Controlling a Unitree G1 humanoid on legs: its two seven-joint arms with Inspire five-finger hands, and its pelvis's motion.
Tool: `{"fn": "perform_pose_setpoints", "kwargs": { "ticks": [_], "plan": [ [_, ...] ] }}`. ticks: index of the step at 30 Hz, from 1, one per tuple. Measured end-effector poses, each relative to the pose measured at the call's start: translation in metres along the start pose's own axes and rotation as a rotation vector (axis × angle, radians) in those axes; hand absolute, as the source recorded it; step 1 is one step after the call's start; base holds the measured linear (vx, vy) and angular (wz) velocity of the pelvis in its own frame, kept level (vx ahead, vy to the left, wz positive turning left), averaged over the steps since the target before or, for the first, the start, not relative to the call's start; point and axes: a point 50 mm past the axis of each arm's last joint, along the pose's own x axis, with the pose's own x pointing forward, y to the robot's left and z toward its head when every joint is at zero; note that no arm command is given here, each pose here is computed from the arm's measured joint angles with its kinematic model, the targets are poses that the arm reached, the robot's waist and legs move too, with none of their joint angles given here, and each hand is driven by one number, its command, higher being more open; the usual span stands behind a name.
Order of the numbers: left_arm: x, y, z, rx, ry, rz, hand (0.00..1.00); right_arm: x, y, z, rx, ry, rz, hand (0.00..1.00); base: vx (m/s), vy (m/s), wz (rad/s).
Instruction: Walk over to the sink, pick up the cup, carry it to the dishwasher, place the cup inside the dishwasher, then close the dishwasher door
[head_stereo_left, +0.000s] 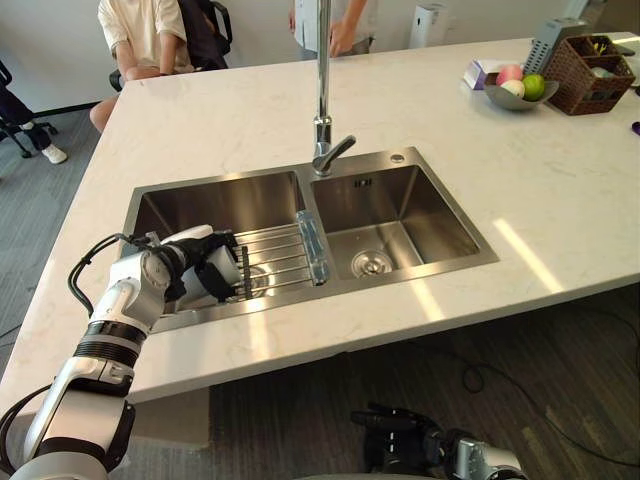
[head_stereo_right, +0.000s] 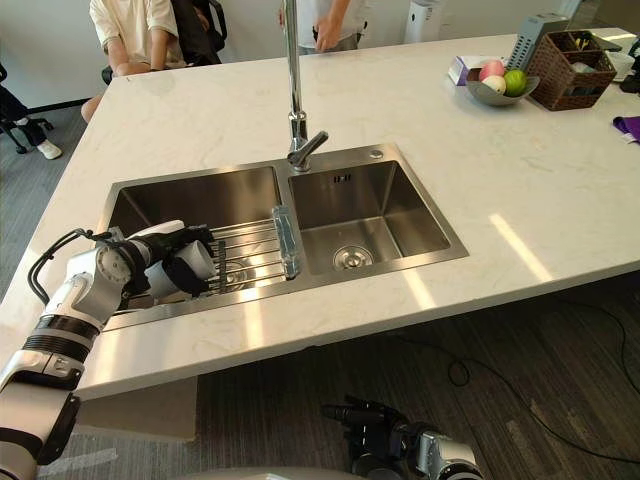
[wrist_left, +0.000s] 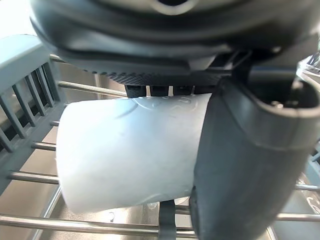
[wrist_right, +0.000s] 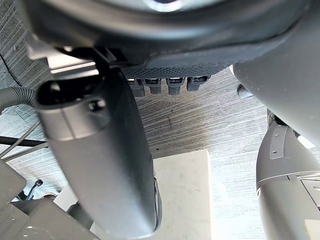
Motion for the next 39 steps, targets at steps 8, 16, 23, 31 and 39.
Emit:
{"fn": "perform_pose_setpoints", "kwargs": {
  "ticks": [8,16,23,31,39],
  "plan": [
    [-0.002,-0.013,0.0,-0.312,-0.196,0.161,0.0,0.0,0.0,0.0,0.003,-0.001,-0.006,1.0,0.0,0.0,0.0],
    [-0.031,-0.04,0.017,-0.756,-0.475,0.337,0.0,0.001,-0.002,-0.003,0.047,-0.016,-0.014,1.0,0.0,0.01,0.05],
    [-0.077,-0.029,0.005,-1.138,-0.706,0.628,0.0,0.001,-0.006,-0.011,0.098,-0.034,-0.03,1.0,-0.04,0.015,0.11],
    [-0.119,-0.026,0.007,-1.323,-0.892,0.891,0.0,0.004,-0.005,-0.024,0.114,-0.019,-0.094,1.0,-0.03,0.017,0.13],
    [-0.134,-0.019,0.016,-1.261,-0.933,0.97,0.0,0.005,-0.005,-0.026,0.099,-0.017,-0.12,1.0,-0.01,0.034,0.08]
  ]
}}
